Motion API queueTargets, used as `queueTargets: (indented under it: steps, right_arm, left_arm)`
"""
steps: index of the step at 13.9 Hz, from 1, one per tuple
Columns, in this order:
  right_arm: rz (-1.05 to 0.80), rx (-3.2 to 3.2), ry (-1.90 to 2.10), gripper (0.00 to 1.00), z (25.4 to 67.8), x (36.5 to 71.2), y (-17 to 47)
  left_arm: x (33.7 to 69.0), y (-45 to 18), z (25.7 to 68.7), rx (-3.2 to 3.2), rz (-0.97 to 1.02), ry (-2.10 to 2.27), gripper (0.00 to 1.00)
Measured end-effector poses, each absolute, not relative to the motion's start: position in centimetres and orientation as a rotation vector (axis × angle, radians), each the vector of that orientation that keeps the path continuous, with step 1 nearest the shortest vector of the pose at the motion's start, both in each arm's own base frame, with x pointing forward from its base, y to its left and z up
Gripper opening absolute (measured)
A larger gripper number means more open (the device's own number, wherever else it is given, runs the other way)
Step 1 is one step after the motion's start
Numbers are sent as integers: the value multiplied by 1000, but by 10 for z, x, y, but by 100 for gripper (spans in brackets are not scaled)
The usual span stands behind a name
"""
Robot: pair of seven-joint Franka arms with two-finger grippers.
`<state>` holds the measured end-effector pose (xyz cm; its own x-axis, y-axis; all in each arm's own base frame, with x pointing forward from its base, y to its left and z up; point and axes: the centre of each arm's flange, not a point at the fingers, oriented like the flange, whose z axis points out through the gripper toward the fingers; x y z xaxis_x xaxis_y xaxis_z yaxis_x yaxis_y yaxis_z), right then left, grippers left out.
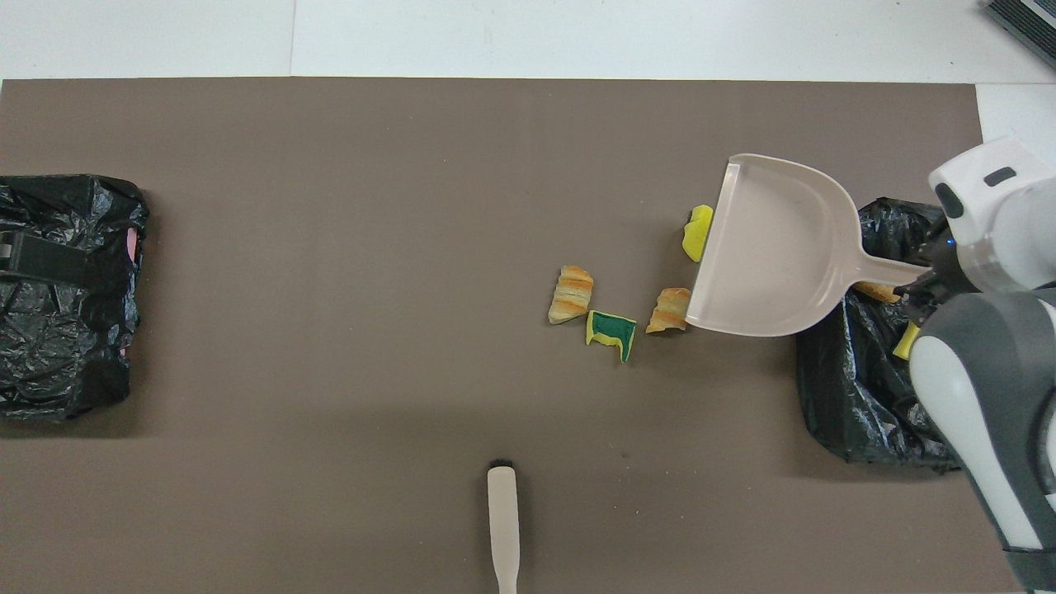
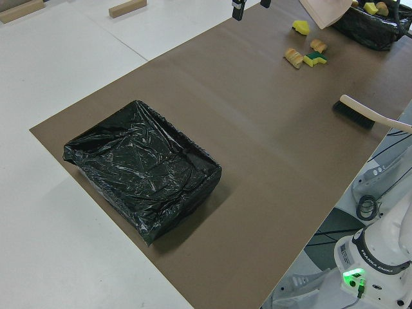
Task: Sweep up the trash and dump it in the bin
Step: 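Return the dustpan with the right gripper to the table center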
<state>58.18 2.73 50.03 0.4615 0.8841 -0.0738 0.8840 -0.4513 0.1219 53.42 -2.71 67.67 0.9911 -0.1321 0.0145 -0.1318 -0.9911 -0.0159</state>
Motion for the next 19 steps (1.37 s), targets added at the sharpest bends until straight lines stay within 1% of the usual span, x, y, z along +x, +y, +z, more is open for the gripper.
queueTargets:
  steps: [3,6,9,12,15,19]
  right_arm:
    - [63,2654,1403,33,468,602,52]
    - [125,2753,1226,33,463,611,101]
    - [184,2921,991,33,466,610,159]
    - [179,3056,681,33,454,603,224]
    - [201,3141,370,33,451,599,286]
    - [231,3199,153,33,437,596,351]
  left_arm:
    - [531,-17,676,-3119,-13,238,100]
    - [525,-13,671,-3119,10,260,100]
    - [517,-8,669,-3122,22,291,100]
    - [516,-9,668,-3147,19,307,100]
    - [516,-9,668,-3151,17,309,100]
    - [516,-9,668,-3151,18,308,100]
